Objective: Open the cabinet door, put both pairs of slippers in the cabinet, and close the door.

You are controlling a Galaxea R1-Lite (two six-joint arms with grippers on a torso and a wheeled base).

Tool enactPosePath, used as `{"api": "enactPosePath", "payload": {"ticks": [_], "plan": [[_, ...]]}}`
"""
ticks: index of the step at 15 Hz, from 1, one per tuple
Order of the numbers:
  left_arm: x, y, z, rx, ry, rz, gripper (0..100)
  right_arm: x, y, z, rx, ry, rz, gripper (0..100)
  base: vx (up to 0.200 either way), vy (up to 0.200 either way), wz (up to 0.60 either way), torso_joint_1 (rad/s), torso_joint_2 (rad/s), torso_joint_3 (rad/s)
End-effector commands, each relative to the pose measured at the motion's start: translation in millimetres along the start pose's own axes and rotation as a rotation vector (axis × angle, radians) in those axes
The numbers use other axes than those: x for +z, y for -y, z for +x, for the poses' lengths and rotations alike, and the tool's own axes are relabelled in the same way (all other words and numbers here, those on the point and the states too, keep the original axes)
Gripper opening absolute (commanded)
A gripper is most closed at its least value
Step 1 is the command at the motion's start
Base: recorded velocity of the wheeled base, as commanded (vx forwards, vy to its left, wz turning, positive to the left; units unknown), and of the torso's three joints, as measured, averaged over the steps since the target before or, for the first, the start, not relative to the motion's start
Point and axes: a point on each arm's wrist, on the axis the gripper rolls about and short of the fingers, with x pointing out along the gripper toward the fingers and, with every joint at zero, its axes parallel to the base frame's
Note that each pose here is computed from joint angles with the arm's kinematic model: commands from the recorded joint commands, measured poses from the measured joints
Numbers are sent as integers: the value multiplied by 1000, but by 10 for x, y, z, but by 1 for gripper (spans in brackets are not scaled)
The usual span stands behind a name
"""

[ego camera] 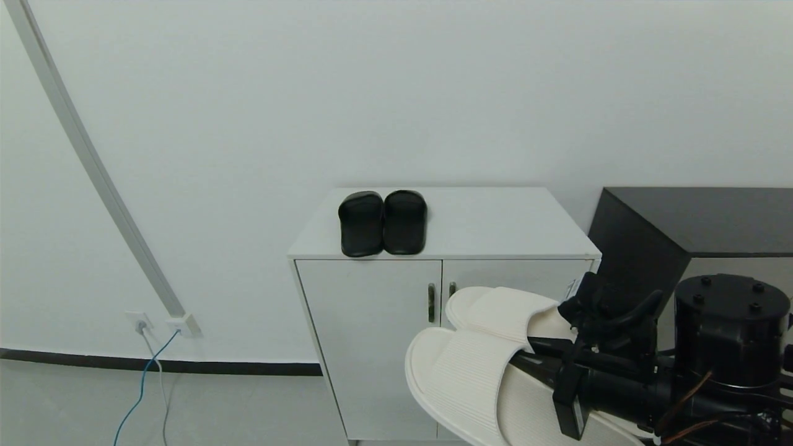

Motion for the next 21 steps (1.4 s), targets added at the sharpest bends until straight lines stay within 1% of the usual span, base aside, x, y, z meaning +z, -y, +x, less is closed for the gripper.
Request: {"api": "enactPosePath", "payload": {"ticks": [1, 12, 14, 16, 21], "plan": [[1, 0, 1, 1, -1, 0, 100, -17, -2, 11, 3, -7, 0, 0, 0, 0, 0, -232, 559, 320], [-1, 0, 1, 1, -3, 2, 100, -80, -8, 50, 7, -36, 3, 0, 0, 0, 0, -198, 525, 320], [1, 0, 1, -1, -1, 5, 100, -76, -9, 35, 7, -33, 2, 0, 0, 0, 0, -161, 483, 325], [-1, 1, 1, -3, -3, 22, 100, -79, -9, 38, 7, -35, 2, 0, 0, 0, 0, -146, 469, 334], [0, 2, 0, -9, -4, 25, 100, -75, -10, 27, 8, -31, 3, 0, 0, 0, 0, -108, 457, 352]]}}
